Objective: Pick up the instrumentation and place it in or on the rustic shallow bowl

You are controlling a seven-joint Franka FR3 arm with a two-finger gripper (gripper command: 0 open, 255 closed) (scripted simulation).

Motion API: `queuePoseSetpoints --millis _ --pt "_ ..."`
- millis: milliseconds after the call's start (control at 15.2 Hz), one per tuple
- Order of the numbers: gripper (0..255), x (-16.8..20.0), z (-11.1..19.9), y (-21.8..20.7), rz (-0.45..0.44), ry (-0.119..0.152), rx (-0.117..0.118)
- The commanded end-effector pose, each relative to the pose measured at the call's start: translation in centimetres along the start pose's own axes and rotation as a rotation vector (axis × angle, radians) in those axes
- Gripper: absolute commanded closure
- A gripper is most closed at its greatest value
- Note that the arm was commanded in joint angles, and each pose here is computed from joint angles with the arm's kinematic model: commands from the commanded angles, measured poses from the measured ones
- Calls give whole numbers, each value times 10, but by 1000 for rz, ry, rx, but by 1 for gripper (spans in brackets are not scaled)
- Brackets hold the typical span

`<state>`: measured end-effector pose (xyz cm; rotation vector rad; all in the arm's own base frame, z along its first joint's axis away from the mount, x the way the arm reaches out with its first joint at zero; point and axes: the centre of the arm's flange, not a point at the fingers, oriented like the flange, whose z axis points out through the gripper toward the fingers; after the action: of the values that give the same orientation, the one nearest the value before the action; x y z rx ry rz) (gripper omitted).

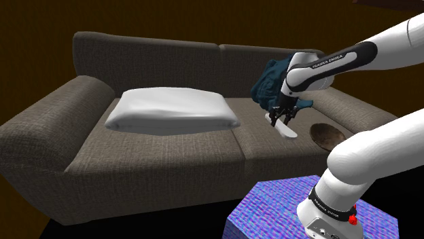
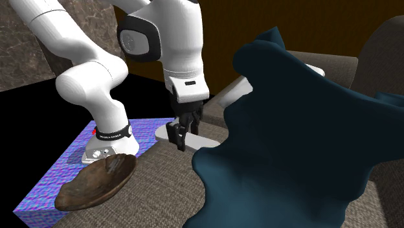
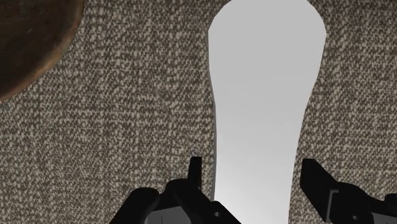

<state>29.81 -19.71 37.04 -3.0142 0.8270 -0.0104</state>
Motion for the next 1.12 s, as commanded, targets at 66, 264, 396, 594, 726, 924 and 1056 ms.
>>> queuePoseSetpoints --millis 66,264,396,594,726,924,1056 --pt "255 0 -16 -1 0 0 0" --pt "255 0 -32 -1 0 0 0" --pt "255 0 -42 -1 0 0 0" --pt "255 0 -58 -1 0 0 0" --pt "255 1 -69 -1 0 0 0" --pt "255 1 -85 -2 0 0 0" --pt "255 -6 -89 10 0 0 0"
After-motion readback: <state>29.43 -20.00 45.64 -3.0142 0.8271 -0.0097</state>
